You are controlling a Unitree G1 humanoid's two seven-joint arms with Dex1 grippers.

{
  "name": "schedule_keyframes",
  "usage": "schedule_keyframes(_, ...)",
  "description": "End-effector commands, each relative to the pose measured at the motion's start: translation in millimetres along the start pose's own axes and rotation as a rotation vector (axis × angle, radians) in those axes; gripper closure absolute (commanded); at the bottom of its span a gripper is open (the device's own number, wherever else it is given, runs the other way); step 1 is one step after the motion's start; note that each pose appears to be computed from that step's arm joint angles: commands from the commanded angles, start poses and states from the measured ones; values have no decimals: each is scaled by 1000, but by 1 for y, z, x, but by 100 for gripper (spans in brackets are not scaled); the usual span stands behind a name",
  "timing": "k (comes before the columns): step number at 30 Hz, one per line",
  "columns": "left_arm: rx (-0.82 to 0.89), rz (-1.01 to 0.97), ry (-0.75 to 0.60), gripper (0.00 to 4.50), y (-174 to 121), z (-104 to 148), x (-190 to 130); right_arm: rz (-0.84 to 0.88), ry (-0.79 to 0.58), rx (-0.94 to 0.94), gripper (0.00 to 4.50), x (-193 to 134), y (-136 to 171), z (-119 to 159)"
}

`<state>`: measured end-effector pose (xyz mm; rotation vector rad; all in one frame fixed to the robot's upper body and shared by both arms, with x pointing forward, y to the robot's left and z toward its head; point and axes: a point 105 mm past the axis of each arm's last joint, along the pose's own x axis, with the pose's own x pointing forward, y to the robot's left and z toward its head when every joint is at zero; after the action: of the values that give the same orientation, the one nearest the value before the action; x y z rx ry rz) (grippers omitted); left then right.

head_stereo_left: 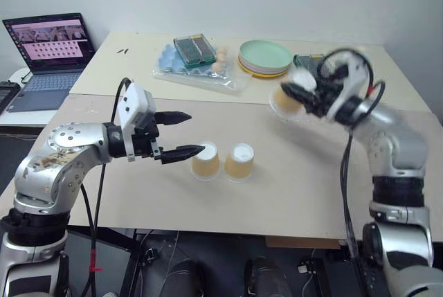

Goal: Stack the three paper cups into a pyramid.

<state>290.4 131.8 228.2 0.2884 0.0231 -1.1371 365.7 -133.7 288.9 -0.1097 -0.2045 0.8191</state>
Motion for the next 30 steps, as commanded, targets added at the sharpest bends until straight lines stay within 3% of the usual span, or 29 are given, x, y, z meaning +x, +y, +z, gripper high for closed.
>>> schedule_keyframes(1, 41, -13, -23, 0, -3, 9, 0, 365, -12, -65, 193, 10, 58, 21)
schedule_keyframes(4, 43, -24, -23, 0, -4, 9, 0, 545, 37, -78, 193, 9, 77, 16)
schedule_keyframes(9, 46, -27, -23, 0, -4, 9, 0, 646, 134, -93, 193, 12, 82, -1)
schedule_keyframes(30, 53, -21, -19, 0, -4, 10, 0, 704, 270, -2, 193, 29, 102, -43)
